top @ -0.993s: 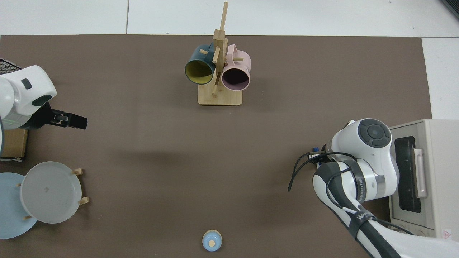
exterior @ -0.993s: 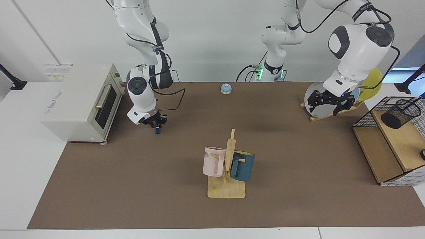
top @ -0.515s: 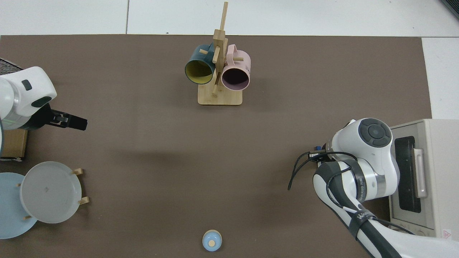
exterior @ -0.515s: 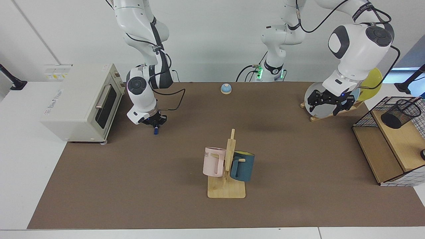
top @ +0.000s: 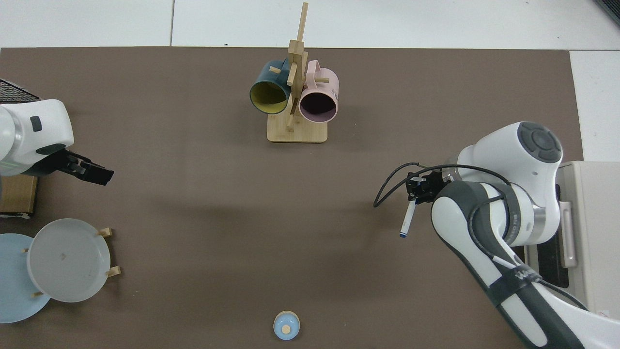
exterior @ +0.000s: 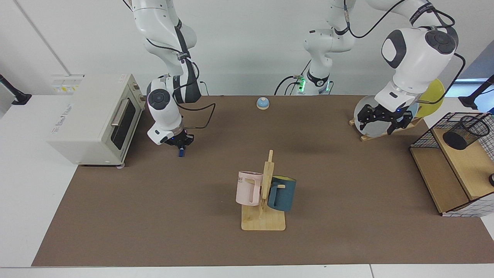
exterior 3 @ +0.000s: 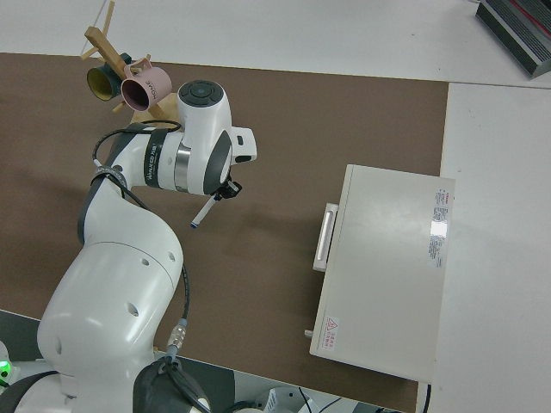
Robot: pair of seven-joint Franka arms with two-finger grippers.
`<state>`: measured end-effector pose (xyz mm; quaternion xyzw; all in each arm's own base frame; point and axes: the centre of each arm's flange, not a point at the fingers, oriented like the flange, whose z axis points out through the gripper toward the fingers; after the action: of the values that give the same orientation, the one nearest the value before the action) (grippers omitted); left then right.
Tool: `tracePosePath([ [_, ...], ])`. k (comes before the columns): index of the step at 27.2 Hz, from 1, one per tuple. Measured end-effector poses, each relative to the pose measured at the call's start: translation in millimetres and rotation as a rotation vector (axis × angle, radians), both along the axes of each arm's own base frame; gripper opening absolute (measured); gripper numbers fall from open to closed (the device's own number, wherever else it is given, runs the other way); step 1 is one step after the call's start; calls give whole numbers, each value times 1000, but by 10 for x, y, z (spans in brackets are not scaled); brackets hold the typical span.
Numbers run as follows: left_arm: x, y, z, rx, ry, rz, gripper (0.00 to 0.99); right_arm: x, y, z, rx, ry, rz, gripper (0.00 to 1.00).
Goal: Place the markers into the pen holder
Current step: 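Lift the marker with the right gripper while the left gripper approaches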
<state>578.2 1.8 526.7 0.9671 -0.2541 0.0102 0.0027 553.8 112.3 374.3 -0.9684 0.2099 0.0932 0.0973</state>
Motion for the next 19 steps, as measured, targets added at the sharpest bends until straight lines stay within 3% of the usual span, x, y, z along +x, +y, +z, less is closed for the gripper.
tracePosePath([
  [8, -1, 55, 0, 6, -3, -313, 991, 280, 235, 583, 168, 106, -277, 159],
  [12, 3, 22, 3, 6, -10, -531, 991, 322, 331, 638, 252, 163, -387, 159],
  [19, 2, -161, 4, -9, -22, -793, 991, 343, 665, 812, 349, 253, -545, 159],
])
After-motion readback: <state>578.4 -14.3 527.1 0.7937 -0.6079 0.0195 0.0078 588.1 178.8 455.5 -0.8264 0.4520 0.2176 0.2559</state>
